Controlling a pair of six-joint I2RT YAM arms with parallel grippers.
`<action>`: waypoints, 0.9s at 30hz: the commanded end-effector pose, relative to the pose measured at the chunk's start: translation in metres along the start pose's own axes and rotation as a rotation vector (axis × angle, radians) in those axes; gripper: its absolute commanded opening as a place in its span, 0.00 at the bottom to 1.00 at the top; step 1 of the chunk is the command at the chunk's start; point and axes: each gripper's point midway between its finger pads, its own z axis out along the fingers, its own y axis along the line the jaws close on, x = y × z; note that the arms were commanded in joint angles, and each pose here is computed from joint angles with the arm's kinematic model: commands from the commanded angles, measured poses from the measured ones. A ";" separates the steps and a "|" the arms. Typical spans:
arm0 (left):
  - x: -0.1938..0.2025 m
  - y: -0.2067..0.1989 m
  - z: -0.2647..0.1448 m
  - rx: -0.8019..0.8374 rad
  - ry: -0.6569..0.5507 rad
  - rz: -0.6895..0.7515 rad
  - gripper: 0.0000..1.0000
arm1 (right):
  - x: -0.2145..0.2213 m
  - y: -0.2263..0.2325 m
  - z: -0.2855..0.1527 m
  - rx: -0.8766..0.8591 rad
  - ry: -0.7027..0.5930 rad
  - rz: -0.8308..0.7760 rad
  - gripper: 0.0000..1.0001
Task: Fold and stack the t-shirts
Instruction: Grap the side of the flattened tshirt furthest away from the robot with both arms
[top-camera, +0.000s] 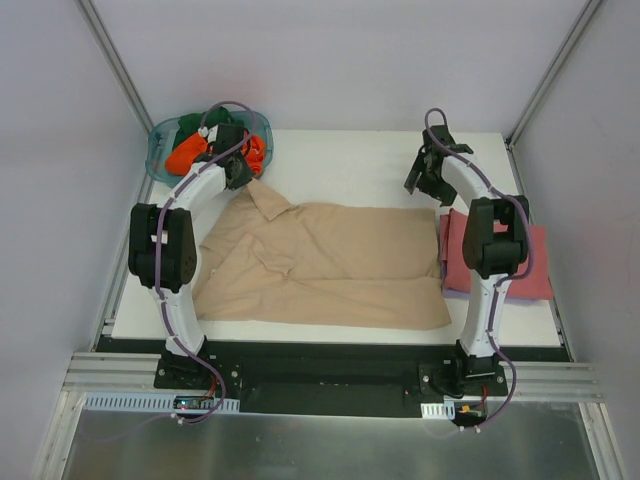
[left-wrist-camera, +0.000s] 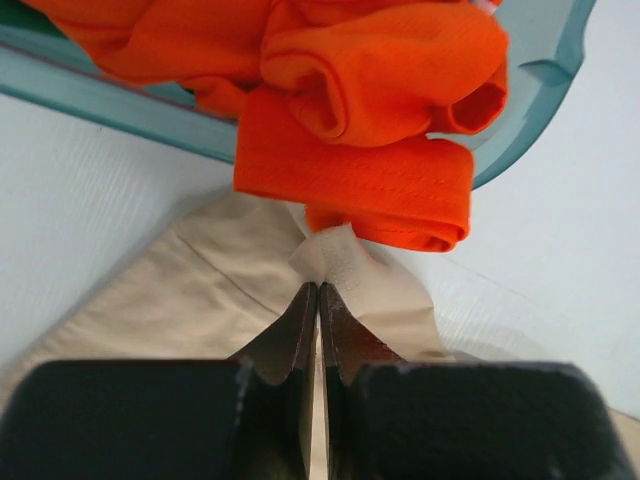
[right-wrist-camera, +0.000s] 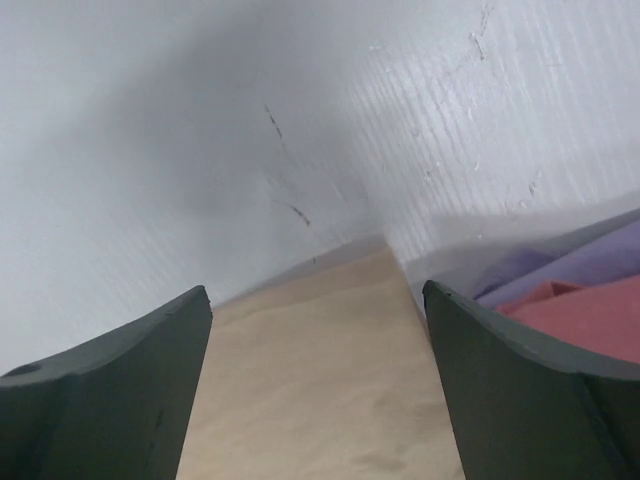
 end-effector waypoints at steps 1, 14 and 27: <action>-0.010 0.000 -0.024 0.013 -0.032 -0.045 0.00 | -0.005 -0.006 0.020 0.097 0.004 0.044 0.85; -0.009 0.003 -0.032 0.009 -0.032 -0.047 0.00 | 0.011 -0.022 0.036 0.208 0.071 0.024 0.61; -0.005 -0.006 -0.056 0.089 -0.007 -0.048 0.00 | 0.021 -0.034 0.026 0.216 0.053 0.015 0.26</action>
